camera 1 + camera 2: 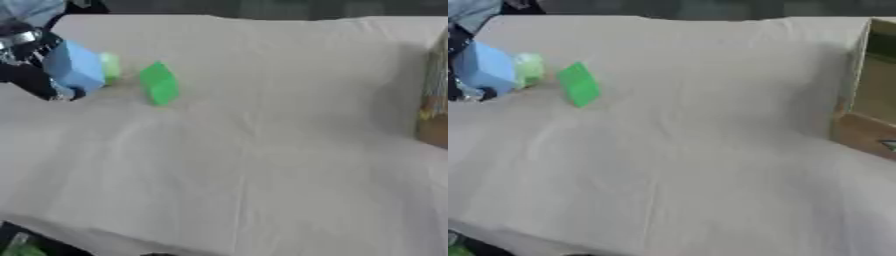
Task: Pick up the objects with one hand, pass them to the other hand, and then place them into the box on the other side of the table.
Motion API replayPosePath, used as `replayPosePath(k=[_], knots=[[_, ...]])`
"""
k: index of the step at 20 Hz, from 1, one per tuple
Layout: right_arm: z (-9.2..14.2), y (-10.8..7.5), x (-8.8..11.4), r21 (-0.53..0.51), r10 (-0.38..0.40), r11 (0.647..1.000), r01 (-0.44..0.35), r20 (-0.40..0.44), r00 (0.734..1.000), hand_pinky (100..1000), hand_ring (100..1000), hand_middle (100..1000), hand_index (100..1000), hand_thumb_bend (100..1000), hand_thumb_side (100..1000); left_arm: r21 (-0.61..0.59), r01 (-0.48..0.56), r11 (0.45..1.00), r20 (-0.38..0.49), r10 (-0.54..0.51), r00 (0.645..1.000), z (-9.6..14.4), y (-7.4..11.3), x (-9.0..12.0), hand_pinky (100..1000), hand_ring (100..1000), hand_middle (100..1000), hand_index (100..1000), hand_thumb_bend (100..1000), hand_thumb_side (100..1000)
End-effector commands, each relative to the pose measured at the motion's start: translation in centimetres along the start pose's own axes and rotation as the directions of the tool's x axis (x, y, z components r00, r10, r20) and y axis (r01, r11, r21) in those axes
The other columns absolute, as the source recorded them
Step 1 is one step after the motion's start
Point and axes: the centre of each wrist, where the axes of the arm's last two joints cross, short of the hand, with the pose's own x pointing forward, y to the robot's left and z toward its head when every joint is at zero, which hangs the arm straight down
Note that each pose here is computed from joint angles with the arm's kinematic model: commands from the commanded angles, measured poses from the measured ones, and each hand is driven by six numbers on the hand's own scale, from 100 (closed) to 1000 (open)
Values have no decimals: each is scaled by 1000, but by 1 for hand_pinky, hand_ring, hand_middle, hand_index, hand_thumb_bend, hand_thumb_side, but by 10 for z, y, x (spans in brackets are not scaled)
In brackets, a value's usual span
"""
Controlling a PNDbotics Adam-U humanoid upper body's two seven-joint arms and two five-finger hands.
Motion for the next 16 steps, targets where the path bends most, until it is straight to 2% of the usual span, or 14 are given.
replayPosePath(k=[1,6,9,11,14,16], knots=[[-6,-3,15,17,14,1000,-15,63,998,990,979,878,1000,100,467,113,-27,993,111,14,994,22,11,29,674,677,583,507,100,100],[-19,-4,34,101,50,993,-67,156,987,980,974,874,1000,100,434,125,-137,983,309,93,946,27,-11,60,658,656,569,500,100,100],[-30,1,54,206,112,965,-160,225,968,965,964,868,981,112,414,126,-159,979,378,101,920,23,-26,76,657,653,567,501,100,100],[-39,9,71,301,176,916,-265,292,940,951,953,863,963,158,426,133,-137,982,406,72,911,17,-37,86,657,652,566,501,100,100],[-49,28,95,426,261,795,-432,402,878,938,939,857,938,233,421,131,-109,985,436,41,899,6,-56,98,655,648,564,500,100,100],[-53,43,107,483,273,718,-501,467,841,933,932,854,927,268,413,130,-102,986,455,32,890,-1,-66,104,652,645,561,498,100,100]])
